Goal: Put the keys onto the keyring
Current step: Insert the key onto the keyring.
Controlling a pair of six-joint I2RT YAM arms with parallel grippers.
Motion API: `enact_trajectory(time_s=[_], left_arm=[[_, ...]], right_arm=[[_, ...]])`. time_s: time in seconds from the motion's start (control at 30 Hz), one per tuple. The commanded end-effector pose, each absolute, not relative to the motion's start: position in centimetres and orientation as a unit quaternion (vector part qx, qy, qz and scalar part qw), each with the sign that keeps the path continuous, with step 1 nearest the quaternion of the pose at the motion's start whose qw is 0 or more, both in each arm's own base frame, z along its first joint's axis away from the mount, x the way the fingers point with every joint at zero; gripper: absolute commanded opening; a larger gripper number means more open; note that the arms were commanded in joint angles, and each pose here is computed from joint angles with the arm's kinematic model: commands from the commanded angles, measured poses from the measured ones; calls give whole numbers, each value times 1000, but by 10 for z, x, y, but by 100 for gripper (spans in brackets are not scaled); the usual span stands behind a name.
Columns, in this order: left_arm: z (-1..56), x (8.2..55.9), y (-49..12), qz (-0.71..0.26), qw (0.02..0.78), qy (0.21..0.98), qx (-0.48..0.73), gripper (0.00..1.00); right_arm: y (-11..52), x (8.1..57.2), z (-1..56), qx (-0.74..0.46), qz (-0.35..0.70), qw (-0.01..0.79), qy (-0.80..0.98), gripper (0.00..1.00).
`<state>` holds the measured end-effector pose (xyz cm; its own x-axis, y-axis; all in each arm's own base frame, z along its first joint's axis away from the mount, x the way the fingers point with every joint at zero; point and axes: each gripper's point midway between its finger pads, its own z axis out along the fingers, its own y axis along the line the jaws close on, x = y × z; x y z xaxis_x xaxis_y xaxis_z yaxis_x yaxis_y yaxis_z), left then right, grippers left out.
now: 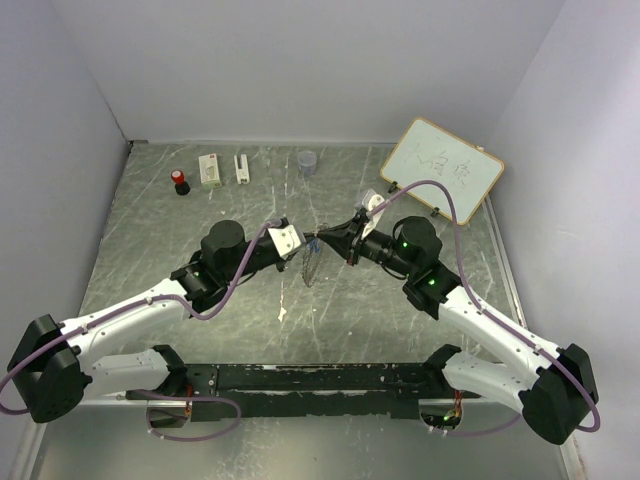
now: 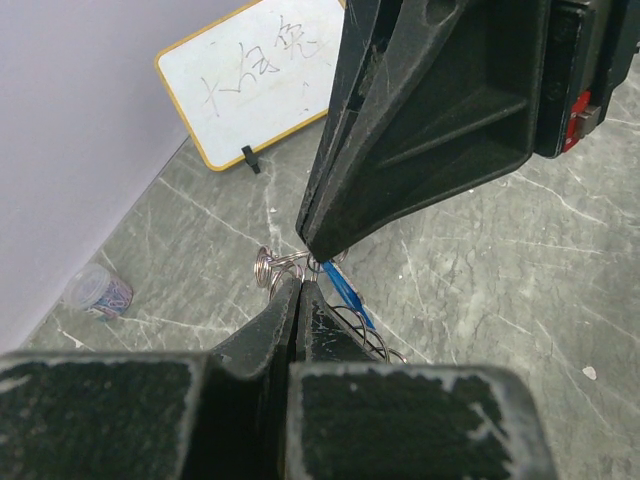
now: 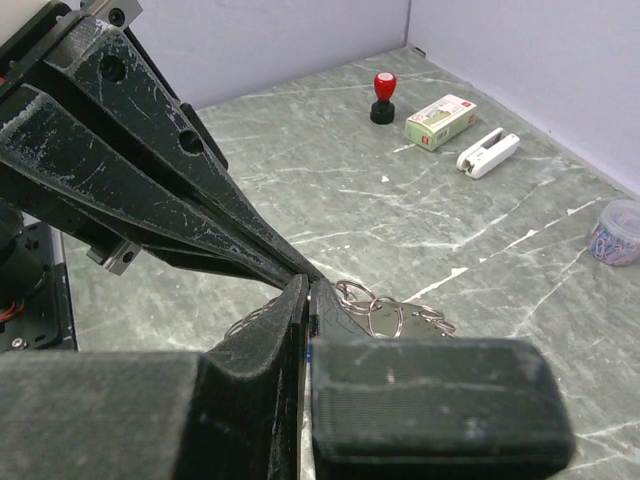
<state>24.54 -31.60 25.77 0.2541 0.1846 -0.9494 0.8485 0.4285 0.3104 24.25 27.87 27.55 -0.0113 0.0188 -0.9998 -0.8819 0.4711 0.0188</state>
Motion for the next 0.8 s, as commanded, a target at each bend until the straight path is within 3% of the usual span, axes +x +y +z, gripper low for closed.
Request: enact_trajectory(time_s=[0.0,0.77], left_arm=[[289,246,-321,-268,664,529,455,7],[301,241,-314,-270,681,516,443,7]], right_arm=[[281,247,300,-353,368,633,582,0],[279,252,289,-338,360,628,601,0]])
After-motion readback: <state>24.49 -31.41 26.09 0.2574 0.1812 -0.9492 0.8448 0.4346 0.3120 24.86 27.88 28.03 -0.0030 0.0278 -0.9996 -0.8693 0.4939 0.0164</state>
